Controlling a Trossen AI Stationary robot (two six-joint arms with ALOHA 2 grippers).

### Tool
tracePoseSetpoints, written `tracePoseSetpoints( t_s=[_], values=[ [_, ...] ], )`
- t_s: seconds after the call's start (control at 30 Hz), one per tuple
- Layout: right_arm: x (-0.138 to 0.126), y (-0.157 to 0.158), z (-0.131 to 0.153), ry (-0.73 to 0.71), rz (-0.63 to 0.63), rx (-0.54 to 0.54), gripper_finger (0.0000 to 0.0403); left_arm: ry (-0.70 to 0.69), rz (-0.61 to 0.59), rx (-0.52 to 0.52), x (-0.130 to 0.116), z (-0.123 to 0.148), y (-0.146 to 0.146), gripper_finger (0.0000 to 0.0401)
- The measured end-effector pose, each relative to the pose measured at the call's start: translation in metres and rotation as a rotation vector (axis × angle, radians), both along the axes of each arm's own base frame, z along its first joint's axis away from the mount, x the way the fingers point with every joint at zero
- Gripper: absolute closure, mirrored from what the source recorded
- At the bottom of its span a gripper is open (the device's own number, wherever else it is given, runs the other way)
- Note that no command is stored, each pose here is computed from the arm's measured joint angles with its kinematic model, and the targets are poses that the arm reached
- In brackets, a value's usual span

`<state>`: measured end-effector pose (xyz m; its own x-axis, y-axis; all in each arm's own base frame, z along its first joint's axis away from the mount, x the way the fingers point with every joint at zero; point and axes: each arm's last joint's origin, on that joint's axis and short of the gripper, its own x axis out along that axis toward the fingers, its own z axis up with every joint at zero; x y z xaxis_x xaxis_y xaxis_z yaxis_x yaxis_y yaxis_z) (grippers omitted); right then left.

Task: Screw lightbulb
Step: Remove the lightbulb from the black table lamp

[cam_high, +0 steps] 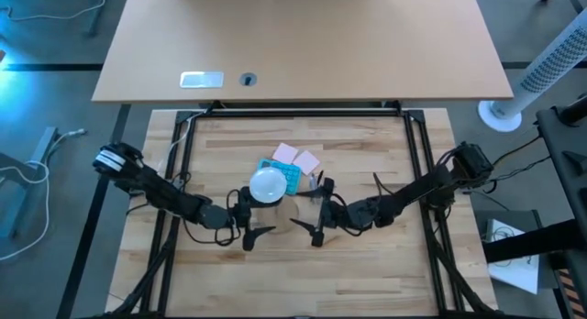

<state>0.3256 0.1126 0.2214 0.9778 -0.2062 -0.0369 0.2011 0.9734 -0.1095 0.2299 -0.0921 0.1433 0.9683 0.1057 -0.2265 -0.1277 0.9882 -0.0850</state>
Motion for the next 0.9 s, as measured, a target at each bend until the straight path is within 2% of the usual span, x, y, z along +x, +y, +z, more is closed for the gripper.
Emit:
tracePoseSetpoints(
  t_s=[0.23, 0.5, 0.9],
  values=[
    [0.0071, 0.0032, -0.0036, -0.072, 0.008, -0.032, 0.0059, -0.012, 0.014, 0.012, 0.0048, -0.0061, -0.0017, 0.0079],
    [0.0065, 0.0028, -0.0017, -0.067, 0.007, -0.085, 0.0059, -0.02, 0.032, 0.005, 0.0068, -0.0041, -0.0015, 0.0079],
    [0.0093, -0.0041, -0.0009, -0.079, 0.036, -0.072, 0.0059, -0.02, 0.041, -0.002, 0.0075, -0.0047, -0.0003, 0.0079]
  ],
)
